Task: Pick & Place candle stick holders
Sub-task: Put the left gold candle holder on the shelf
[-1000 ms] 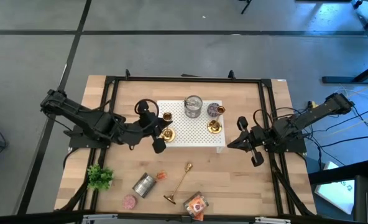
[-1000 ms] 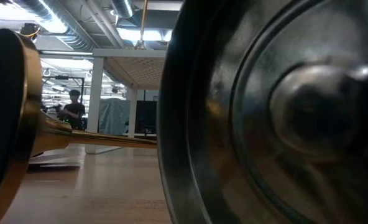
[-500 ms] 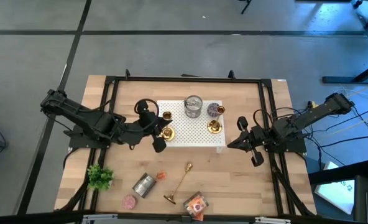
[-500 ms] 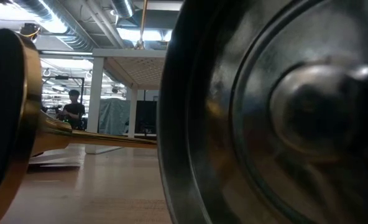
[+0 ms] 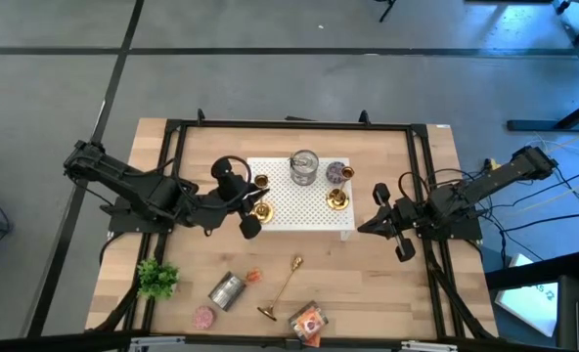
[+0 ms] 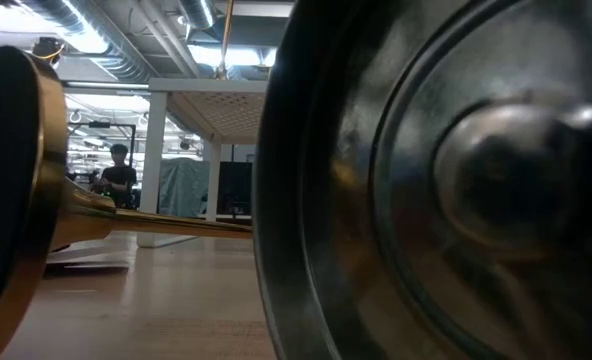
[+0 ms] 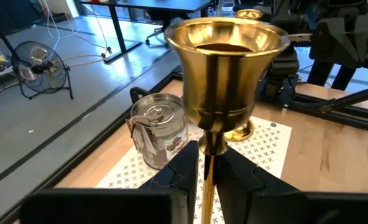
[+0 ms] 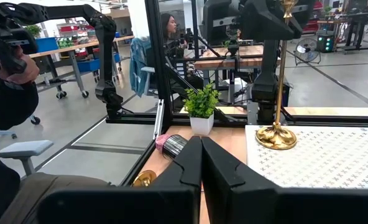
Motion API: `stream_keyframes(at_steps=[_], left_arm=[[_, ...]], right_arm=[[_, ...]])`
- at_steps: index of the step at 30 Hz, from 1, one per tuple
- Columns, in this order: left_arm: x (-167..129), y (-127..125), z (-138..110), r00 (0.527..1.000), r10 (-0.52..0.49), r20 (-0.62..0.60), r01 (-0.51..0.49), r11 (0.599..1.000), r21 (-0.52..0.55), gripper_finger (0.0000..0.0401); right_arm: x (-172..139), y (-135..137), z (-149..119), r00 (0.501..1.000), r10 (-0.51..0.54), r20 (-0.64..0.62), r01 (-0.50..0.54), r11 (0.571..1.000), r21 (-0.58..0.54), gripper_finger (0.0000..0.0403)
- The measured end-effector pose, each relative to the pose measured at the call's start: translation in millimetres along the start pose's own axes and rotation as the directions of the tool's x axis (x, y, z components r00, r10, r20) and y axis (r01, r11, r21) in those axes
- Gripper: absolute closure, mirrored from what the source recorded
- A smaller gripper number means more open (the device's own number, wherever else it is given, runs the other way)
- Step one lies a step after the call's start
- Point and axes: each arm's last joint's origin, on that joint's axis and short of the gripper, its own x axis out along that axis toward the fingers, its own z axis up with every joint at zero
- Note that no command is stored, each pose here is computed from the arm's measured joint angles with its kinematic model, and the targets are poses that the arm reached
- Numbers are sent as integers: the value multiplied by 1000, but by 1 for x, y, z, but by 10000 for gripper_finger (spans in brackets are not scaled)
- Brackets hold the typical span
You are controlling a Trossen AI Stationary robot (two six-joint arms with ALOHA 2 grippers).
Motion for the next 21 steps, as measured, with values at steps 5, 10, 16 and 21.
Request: stream_keyframes(at_steps=[5, 10, 16, 21], left_arm=[[0, 0, 0, 1000, 12, 4, -12, 1000, 0, 336], [0, 0, 0, 1000, 10, 3, -10, 1000, -15, 309], [-2, -1, -2, 1000, -8, -13, 8, 999, -35, 281], [-5, -1, -10, 998, 1, -61, -4, 999, -44, 272]], right_arm=[[0, 0, 0, 1000, 0, 0, 0, 1000, 0, 398], [0, 0, 0, 1000, 0, 0, 0, 1000, 0, 398], [0, 0, 0, 1000, 0, 0, 0, 1000, 0, 398], [0, 0, 0, 1000, 0, 0, 0, 1000, 0, 398]])
